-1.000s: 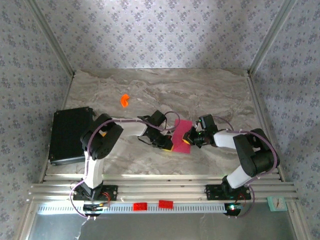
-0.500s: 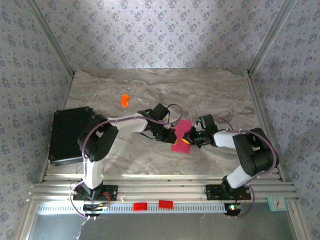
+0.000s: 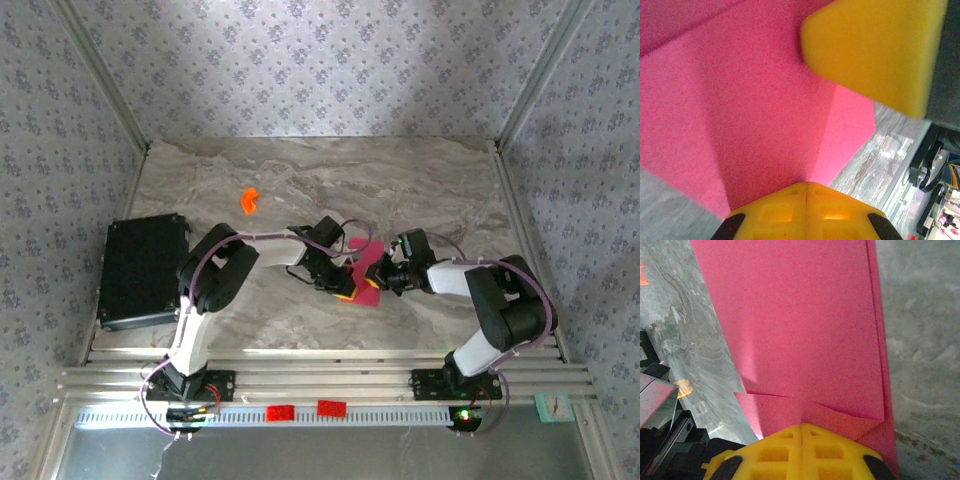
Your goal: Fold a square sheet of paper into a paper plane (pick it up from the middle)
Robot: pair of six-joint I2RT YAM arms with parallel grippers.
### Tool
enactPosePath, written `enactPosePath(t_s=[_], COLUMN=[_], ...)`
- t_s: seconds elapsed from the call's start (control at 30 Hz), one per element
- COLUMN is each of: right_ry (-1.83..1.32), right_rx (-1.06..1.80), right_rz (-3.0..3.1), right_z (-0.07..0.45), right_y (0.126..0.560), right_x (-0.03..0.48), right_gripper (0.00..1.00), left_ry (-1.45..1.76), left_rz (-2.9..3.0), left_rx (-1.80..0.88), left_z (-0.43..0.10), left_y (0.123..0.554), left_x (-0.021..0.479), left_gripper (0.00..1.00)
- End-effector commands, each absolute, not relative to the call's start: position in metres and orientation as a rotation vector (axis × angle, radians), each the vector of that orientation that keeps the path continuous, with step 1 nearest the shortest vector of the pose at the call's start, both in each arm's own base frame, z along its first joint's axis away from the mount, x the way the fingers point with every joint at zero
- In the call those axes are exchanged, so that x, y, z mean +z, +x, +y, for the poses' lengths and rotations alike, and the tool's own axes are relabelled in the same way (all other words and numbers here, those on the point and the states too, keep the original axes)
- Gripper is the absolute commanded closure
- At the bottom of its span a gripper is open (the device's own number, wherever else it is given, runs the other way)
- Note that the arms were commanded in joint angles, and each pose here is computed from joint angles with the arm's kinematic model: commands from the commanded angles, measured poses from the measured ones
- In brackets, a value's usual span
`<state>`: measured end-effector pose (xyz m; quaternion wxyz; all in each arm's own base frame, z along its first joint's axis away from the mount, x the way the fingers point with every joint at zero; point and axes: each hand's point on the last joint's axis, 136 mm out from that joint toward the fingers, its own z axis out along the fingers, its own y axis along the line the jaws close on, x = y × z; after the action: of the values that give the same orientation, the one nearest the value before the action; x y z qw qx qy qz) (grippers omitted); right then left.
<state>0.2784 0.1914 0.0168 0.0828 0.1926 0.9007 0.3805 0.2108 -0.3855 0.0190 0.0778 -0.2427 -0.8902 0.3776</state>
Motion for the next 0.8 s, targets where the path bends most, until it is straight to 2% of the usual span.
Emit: enactPosePath(t_s=[0.0, 0.37, 0.53, 0.77], right_ry=[0.727, 0.726, 0.714, 0.707], right_rx=[0.931, 0.931, 0.954, 0.976], right_rz=[2.840, 2.851, 2.839, 2.825], right_z=[0.166, 0.166, 0.168, 0.171], right_y=[0.248, 0.247, 0.249, 0.252], right_x=[-0.027, -0.029, -0.026, -0.021], right_gripper=[1.00, 1.00, 0.99, 0.99], left_ry=[-0.682, -0.686, -0.721, -0.694], left_rz=[-2.637, -2.694, -2.763, -2.754], left_rx=[1.033, 0.965, 1.153, 1.259], left_z=[-0.357, -0.329, -0.349, -0.386], left_y=[0.193, 0.183, 0.202, 0.231], left_x=[0.008, 0.014, 0.053, 0.060], left_gripper=[0.97, 0.98, 0.99, 0.97])
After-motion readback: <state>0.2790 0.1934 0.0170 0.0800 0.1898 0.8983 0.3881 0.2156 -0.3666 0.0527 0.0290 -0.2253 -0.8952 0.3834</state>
